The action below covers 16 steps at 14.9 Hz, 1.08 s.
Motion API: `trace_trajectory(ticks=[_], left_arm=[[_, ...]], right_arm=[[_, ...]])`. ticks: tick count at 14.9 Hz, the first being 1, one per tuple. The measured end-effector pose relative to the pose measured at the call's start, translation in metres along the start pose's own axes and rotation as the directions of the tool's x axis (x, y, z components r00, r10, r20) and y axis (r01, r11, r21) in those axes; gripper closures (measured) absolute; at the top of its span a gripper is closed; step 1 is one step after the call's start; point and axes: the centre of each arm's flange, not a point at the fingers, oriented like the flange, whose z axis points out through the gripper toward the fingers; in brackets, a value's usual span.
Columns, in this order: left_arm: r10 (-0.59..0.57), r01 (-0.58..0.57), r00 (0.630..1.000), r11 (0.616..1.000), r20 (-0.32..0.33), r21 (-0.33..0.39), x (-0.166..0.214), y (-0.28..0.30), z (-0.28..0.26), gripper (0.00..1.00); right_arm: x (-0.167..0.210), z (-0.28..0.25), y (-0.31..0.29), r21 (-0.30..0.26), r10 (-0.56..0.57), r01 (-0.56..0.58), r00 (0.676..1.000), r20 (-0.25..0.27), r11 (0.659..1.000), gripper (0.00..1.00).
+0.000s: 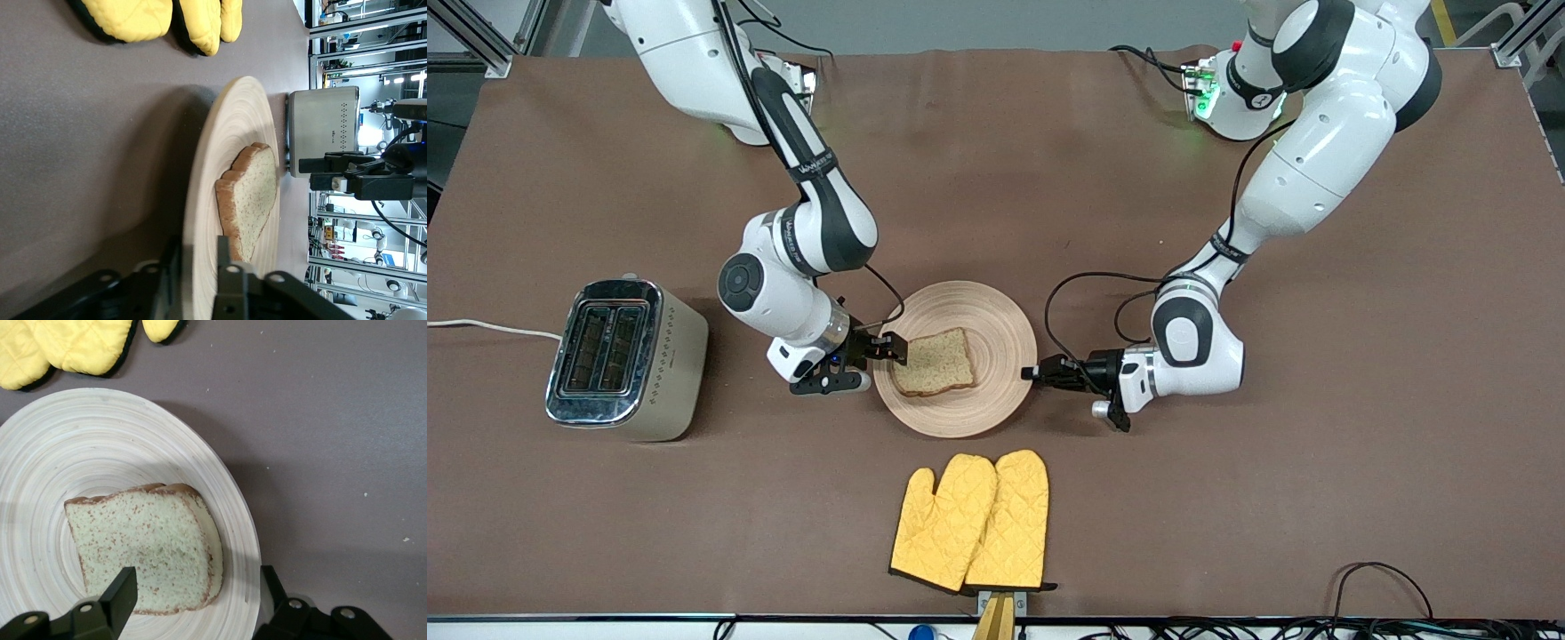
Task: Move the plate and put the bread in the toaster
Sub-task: 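Grasp the bread slice edge with the right gripper, then release the plate and withdraw the left gripper while the right gripper holds bread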
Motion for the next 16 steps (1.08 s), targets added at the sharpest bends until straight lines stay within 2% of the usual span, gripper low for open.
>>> trace_trajectory(ticks=[2,4,5,7,12,14,15,16], left_arm=[[0.0,0.0,1.0,1.0,-0.01,-0.001,0.004,0.0,-0.005,0.48],[-0.005,0.005,0.999,1.0,-0.033,-0.001,0.012,-0.002,-0.018,0.32],[-0.018,0.018,0.999,1.0,-0.051,-0.001,0.018,-0.003,-0.028,0.18],[-0.054,0.054,0.994,0.999,-0.1,-0.004,0.034,-0.002,-0.059,0.01],[-0.122,0.123,0.969,0.992,-0.213,-0.009,0.07,0.024,-0.149,0.0],[-0.155,0.164,0.964,0.986,-0.218,0.024,0.078,0.043,-0.173,0.0],[-0.175,0.189,0.96,0.981,-0.221,0.047,0.082,0.054,-0.185,0.0],[-0.193,0.214,0.955,0.974,-0.227,0.073,0.086,0.067,-0.197,0.0]], right_arm=[[-0.001,0.003,0.001,-0.003,0.001,-0.001,1.0,0.004,1.0,0.38],[-0.002,0.009,0.002,-0.008,0.001,-0.001,1.0,0.008,1.0,0.4],[-0.002,0.012,0.003,-0.011,0.001,-0.001,1.0,0.007,1.0,0.41],[-0.005,0.021,0.001,-0.017,-0.005,0.005,1.0,0.009,1.0,0.44],[-0.007,0.028,-0.003,-0.024,-0.014,0.014,1.0,-0.005,1.0,0.46],[-0.007,0.03,-0.002,-0.025,-0.013,0.013,1.0,-0.003,1.0,0.58],[-0.008,0.031,-0.002,-0.026,-0.013,0.013,1.0,-0.002,1.0,0.58],[-0.008,0.032,-0.001,-0.027,-0.012,0.012,1.0,-0.001,1.0,0.65]])
